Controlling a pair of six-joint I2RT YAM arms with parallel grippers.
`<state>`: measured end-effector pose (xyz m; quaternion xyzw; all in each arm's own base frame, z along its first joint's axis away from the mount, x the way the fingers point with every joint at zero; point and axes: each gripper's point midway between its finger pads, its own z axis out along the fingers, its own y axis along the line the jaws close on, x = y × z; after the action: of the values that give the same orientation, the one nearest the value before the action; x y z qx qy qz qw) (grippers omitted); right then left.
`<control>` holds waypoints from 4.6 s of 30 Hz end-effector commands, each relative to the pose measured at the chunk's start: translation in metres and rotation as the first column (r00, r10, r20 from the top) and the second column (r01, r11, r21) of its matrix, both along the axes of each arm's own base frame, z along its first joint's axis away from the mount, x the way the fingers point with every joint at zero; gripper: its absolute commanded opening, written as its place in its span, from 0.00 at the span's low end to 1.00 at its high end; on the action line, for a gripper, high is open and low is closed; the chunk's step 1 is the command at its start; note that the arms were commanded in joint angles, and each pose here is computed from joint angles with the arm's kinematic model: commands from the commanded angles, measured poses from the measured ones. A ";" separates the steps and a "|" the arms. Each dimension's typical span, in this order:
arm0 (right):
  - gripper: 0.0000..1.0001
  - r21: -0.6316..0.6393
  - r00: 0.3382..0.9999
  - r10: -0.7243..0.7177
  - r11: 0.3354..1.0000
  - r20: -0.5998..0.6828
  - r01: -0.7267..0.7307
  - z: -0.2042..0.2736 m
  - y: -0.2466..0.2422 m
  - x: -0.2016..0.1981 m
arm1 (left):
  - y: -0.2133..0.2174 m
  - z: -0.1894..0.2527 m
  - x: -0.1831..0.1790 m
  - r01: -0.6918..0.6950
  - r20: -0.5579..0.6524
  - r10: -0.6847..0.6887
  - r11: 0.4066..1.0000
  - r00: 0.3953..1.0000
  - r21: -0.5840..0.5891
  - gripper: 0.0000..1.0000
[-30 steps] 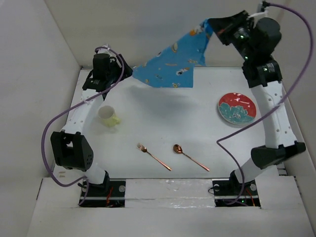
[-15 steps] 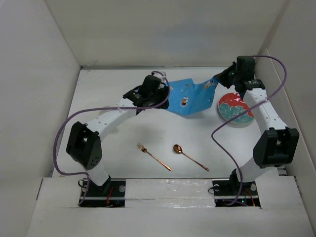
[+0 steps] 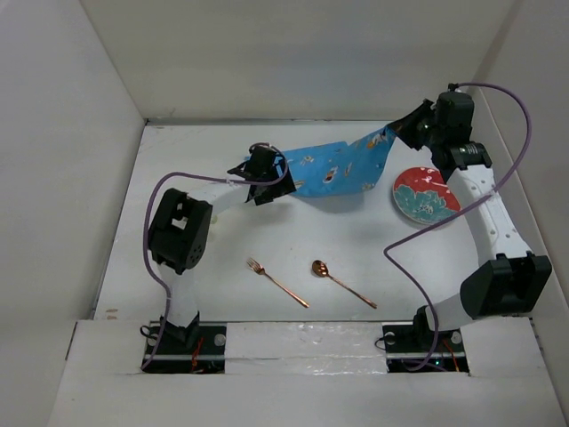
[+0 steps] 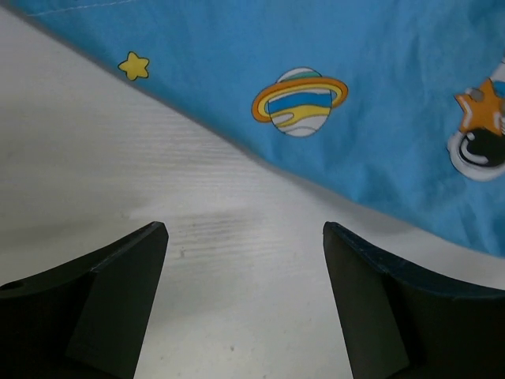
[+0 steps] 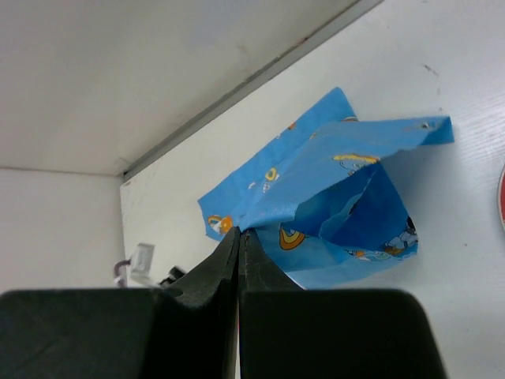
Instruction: Set the dinner table for one person
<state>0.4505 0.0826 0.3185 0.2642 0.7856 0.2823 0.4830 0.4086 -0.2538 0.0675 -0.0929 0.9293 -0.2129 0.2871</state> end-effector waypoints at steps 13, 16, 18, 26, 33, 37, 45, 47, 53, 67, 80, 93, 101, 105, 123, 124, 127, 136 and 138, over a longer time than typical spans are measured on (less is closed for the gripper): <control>0.00 -0.051 0.983 0.110 0.993 0.147 -0.104 0.059 0.016 -0.026 | -0.023 -0.033 0.056 -0.232 -0.046 0.231 0.972 0.972 -0.031 0.63; 0.00 -0.059 0.981 0.112 0.993 0.160 -0.103 0.065 0.015 -0.027 | -0.027 -0.042 0.058 -0.244 -0.061 0.242 0.970 0.968 -0.015 0.45; 0.00 -0.065 0.980 0.117 0.992 0.158 -0.108 0.065 0.015 -0.027 | -0.027 -0.041 0.062 -0.260 -0.051 0.259 0.965 0.965 -0.020 0.23; 0.00 -0.089 0.978 0.138 0.988 0.154 -0.125 0.064 0.016 -0.029 | -0.004 0.065 0.096 -0.264 0.198 0.268 0.963 0.943 -0.045 0.00; 0.00 -0.067 0.968 0.158 0.987 0.197 -0.148 0.102 0.019 -0.064 | 0.055 0.215 0.063 -0.317 0.468 0.294 0.948 0.833 -0.030 0.00; 0.00 -0.028 0.973 0.174 0.985 0.153 -0.171 0.105 0.022 -0.093 | 0.088 0.288 0.030 -0.330 0.578 0.285 0.944 0.765 -0.029 0.00; 0.00 -0.045 0.993 0.116 0.992 0.019 -0.116 0.022 0.012 -0.076 | 0.082 0.259 0.085 -0.183 0.469 0.074 0.964 0.880 0.192 0.00; 0.00 -0.063 0.995 0.101 0.993 -0.022 -0.103 0.002 0.010 -0.062 | 0.061 0.237 0.126 -0.127 0.421 0.029 0.970 0.907 0.207 0.00; 0.00 -0.107 0.979 0.062 0.991 -0.193 -0.084 -0.059 0.008 -0.016 | 0.058 0.127 0.155 -0.095 0.216 0.041 0.965 0.975 0.244 0.72; 0.00 -0.154 0.986 0.043 0.986 -0.162 -0.069 -0.065 0.009 -0.004 | 0.068 0.134 0.035 -0.114 0.247 0.069 0.979 0.966 0.170 0.04; 0.00 -0.159 0.984 0.091 0.981 -0.150 -0.114 -0.067 0.007 -0.020 | 0.073 0.019 -0.033 -0.172 0.054 0.163 0.925 0.985 0.340 0.53; 0.00 -0.112 0.976 0.161 0.978 -0.147 -0.178 -0.073 0.017 -0.054 | 0.086 -0.019 -0.015 -0.369 0.052 0.369 0.889 0.928 0.272 0.51; 0.00 -0.118 0.976 0.136 0.980 -0.172 -0.158 -0.079 0.007 -0.056 | 0.093 -0.037 -0.011 -0.391 0.038 0.404 0.854 0.914 0.344 0.51; 0.00 -0.117 0.977 0.132 0.981 -0.167 -0.152 -0.078 0.004 -0.056 | 0.101 -0.043 -0.009 -0.406 0.028 0.425 0.841 0.905 0.358 0.51; 0.00 -0.086 0.982 0.111 0.988 -0.150 -0.125 -0.073 -0.015 -0.055 | 0.106 -0.066 -0.002 -0.293 -0.009 0.341 0.821 0.940 0.490 0.27; 0.00 -0.083 0.983 0.108 0.989 -0.147 -0.121 -0.072 -0.017 -0.055 | 0.107 -0.066 -0.002 -0.288 -0.009 0.337 0.819 0.941 0.496 0.25; 0.00 -0.079 0.985 0.117 0.989 -0.125 -0.127 -0.064 -0.015 -0.059 | 0.108 -0.066 -0.001 -0.265 -0.011 0.314 0.816 0.949 0.514 0.18; 0.00 -0.067 0.985 0.141 0.987 -0.097 -0.148 -0.053 -0.011 -0.064 | 0.101 -0.005 0.009 -0.287 0.079 0.281 0.852 0.956 0.438 0.00; 0.00 -0.068 0.987 0.146 0.986 -0.060 -0.150 -0.031 -0.010 -0.061 | 0.094 0.035 0.020 -0.300 0.140 0.266 0.873 0.954 0.385 0.00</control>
<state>0.3813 0.0706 0.2421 0.2185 0.8506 0.2593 0.4019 0.4187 -0.1544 0.0307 -0.1626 0.9308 0.0621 0.3215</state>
